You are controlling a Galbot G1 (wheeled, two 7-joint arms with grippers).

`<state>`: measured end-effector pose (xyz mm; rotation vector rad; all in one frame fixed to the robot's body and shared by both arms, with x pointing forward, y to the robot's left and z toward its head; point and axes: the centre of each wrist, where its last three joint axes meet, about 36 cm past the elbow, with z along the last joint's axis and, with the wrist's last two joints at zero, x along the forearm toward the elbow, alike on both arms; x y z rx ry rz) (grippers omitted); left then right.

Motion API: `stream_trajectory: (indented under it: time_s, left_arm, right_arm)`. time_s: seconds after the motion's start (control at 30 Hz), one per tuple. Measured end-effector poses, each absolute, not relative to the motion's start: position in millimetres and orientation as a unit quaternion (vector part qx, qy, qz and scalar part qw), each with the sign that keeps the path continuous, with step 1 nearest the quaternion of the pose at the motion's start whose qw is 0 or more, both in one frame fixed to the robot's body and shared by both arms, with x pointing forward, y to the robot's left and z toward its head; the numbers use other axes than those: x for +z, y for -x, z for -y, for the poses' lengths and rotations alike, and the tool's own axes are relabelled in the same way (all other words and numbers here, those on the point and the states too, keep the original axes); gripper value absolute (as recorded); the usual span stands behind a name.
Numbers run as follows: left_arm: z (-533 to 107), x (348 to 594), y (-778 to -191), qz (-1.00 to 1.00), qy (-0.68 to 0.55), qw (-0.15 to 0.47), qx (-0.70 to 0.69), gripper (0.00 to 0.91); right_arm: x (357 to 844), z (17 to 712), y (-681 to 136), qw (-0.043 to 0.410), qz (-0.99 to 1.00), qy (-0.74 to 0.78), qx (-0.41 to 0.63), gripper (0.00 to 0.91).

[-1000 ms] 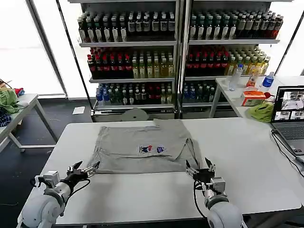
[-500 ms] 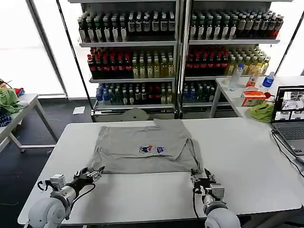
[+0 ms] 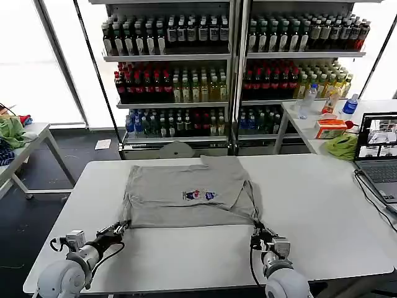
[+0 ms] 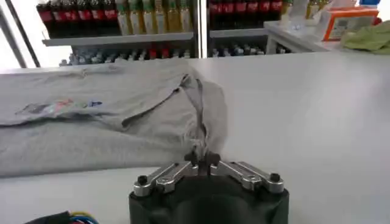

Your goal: Fold and organize the clothes.

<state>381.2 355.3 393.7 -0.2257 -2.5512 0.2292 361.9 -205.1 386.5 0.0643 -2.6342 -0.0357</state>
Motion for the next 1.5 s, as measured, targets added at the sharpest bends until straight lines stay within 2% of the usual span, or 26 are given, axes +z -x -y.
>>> stream_trajectory:
  time_s: [0.4,0.7,1.1,1.13,1.17,1.2,1.5]
  left_arm:
    - [-353.8,400.2,-354.0,0.952,0.072,0.284,0.084,0.010]
    - [-346.5,415.5,-319.9,0.953,0.065,0.286,0.079,0.010]
    - [-346.1,428.0,-263.9,0.948,0.034,0.310,0.072,0.010]
    - [-346.3,427.8,-260.9,0.947,0.032,0.313,0.071,0.030]
    - [-346.6,427.5,-257.9,0.946,0.030,0.316,0.070,0.846]
    - [-347.0,427.9,-255.9,0.945,0.029,0.318,0.068,0.907]
    - [-356.0,442.7,-246.1,0.948,0.022,0.315,0.048,0.907]
  right_arm:
    - [396.4,213.5,-318.5,0.244,0.968,-0.053,-0.010,0.000]
    - [410.5,219.6,-280.2,0.236,0.969,-0.073,0.003,0.000]
    - [419.5,223.4,-245.6,0.248,0.964,-0.091,0.021,0.000]
    - [420.6,223.1,-244.3,0.248,0.964,-0.092,0.021,0.000]
    - [421.5,222.7,-243.0,0.248,0.964,-0.093,0.021,0.171]
    - [422.2,222.2,-241.5,0.249,0.964,-0.095,0.020,0.907]
    - [439.9,222.4,-237.4,0.237,0.966,-0.102,0.013,0.907]
